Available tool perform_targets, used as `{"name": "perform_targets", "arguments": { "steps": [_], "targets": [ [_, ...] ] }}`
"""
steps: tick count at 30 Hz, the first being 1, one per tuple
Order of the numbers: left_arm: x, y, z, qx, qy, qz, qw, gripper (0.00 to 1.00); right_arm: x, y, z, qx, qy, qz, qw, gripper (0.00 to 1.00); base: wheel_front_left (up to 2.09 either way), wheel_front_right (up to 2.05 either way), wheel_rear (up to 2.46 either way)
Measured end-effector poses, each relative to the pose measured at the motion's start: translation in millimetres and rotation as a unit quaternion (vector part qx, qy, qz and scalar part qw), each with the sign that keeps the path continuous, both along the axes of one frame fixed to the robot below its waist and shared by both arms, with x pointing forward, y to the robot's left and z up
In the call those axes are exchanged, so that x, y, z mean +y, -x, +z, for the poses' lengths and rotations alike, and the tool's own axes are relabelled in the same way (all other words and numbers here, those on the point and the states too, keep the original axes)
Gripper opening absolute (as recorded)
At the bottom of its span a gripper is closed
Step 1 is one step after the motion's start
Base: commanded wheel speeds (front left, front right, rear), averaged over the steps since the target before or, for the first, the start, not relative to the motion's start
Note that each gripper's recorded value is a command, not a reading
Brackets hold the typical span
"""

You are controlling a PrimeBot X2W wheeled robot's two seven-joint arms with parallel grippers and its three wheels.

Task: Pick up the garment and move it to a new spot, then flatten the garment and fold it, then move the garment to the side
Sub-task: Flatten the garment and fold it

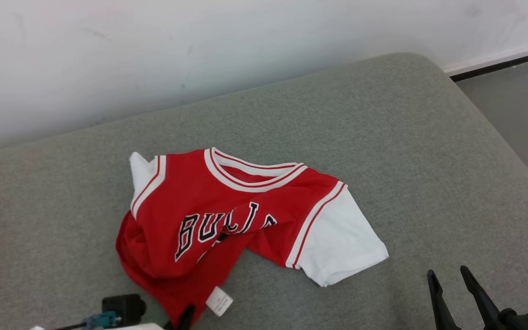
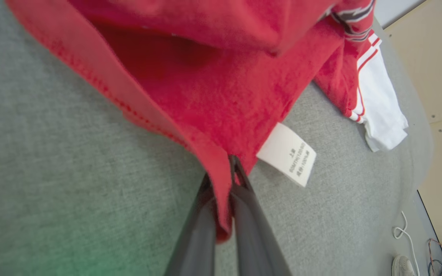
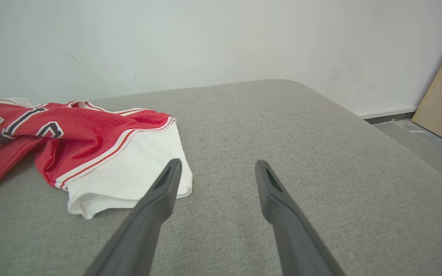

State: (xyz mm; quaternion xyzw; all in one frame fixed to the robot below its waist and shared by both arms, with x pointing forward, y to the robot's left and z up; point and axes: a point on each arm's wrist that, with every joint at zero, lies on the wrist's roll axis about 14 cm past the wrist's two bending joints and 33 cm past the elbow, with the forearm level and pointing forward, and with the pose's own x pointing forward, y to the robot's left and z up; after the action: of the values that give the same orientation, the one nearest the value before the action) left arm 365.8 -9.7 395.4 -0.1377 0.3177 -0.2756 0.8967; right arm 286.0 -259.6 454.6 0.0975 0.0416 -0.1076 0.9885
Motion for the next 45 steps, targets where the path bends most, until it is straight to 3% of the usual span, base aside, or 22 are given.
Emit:
{"name": "perform_targets", "arguments": {
  "steps": [4,18,19,20,21,32,38,45],
  "targets": [
    [25,6,9,-0.002,-0.003,0.010,1.000,0.00,4,1,-1,-0.001,-0.004,0.006,1.000,1.00,0.00,0.00,0.00],
    [110,23,7,0.027,-0.087,0.060,0.994,0.02,21,-8,5,-0.016,-0.001,0.043,0.999,1.00,0.00,0.00,0.00],
    [112,23,7,0.023,-0.087,0.066,0.994,0.29,21,-7,5,-0.017,0.000,0.044,0.999,1.00,0.00,0.00,0.00],
    [113,24,8,0.019,-0.086,0.071,0.994,0.85,20,-6,5,-0.017,0.001,0.045,0.999,1.00,0.00,0.00,0.00],
    [114,24,9,0.014,-0.083,0.077,0.994,1.00,20,-4,5,-0.016,0.002,0.045,0.999,1.00,0.00,0.00,0.00],
    [106,10,44,-0.118,-0.053,0.124,0.984,1.00,14,-5,18,-0.034,0.026,0.058,0.997,1.00,0.00,0.00,0.00],
    [102,-7,90,-0.227,-0.032,0.168,0.959,1.00,13,-11,36,-0.060,0.048,0.069,0.995,1.00,0.00,0.00,0.00],
    [109,4,101,-0.291,-0.056,0.195,0.935,1.00,17,-15,50,-0.081,0.064,0.082,0.991,1.00,0.00,0.00,0.00]
  ]
}}
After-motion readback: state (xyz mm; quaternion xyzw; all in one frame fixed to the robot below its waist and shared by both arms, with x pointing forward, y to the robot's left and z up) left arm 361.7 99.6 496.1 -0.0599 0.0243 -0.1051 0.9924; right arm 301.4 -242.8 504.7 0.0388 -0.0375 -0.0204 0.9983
